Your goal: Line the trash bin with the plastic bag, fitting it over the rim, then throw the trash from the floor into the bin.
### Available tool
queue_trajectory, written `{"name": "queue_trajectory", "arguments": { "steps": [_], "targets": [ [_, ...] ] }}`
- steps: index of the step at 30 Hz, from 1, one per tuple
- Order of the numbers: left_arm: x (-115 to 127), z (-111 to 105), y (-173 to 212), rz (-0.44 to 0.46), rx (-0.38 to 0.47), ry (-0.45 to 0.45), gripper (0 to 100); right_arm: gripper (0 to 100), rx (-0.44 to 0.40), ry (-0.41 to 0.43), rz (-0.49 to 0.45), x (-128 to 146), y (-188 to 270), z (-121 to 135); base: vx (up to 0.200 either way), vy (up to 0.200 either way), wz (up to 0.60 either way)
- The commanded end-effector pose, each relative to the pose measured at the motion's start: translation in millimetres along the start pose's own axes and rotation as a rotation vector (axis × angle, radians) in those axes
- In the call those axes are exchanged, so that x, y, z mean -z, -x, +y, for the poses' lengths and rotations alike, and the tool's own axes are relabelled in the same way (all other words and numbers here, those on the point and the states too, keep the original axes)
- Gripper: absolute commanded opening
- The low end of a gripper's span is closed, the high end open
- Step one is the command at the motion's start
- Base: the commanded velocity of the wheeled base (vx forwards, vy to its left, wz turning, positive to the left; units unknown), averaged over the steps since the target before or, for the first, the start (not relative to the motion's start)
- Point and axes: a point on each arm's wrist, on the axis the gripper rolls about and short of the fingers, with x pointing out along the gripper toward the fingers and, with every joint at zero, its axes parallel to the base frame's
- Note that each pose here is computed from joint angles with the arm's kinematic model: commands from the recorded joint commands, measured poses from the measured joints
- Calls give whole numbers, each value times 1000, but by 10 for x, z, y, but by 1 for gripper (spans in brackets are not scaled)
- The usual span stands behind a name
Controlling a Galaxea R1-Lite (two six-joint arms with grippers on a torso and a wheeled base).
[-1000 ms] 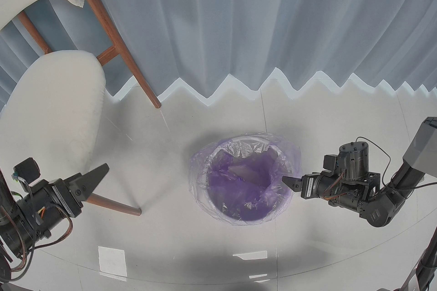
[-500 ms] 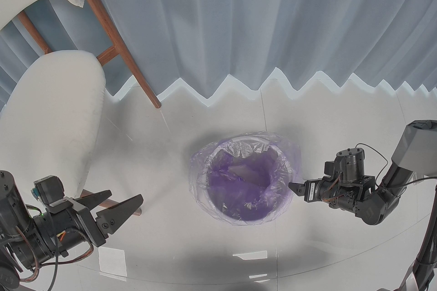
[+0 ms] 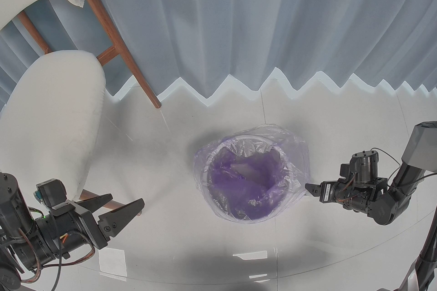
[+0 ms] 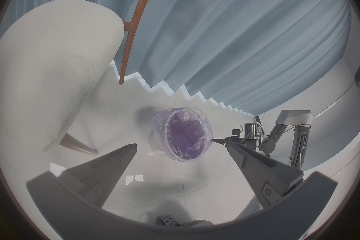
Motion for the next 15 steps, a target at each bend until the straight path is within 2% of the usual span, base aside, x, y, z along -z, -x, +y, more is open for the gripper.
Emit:
{"name": "queue_trajectory", "arguments": {
  "steps": [1, 8, 15],
  "targets": [
    [8, 5, -13, 7, -4, 1, 100, 100, 6, -7, -5, -7, 25, -30, 0, 0, 0],
    [15, 9, -26, 14, -7, 0, 100, 100, 20, -6, 47, 118, -148, -58, 0, 0, 0],
    [52, 28, -5, 20, -21, -1, 100, 100, 18, -2, 47, 151, -629, -30, 0, 0, 0]
  ]
}}
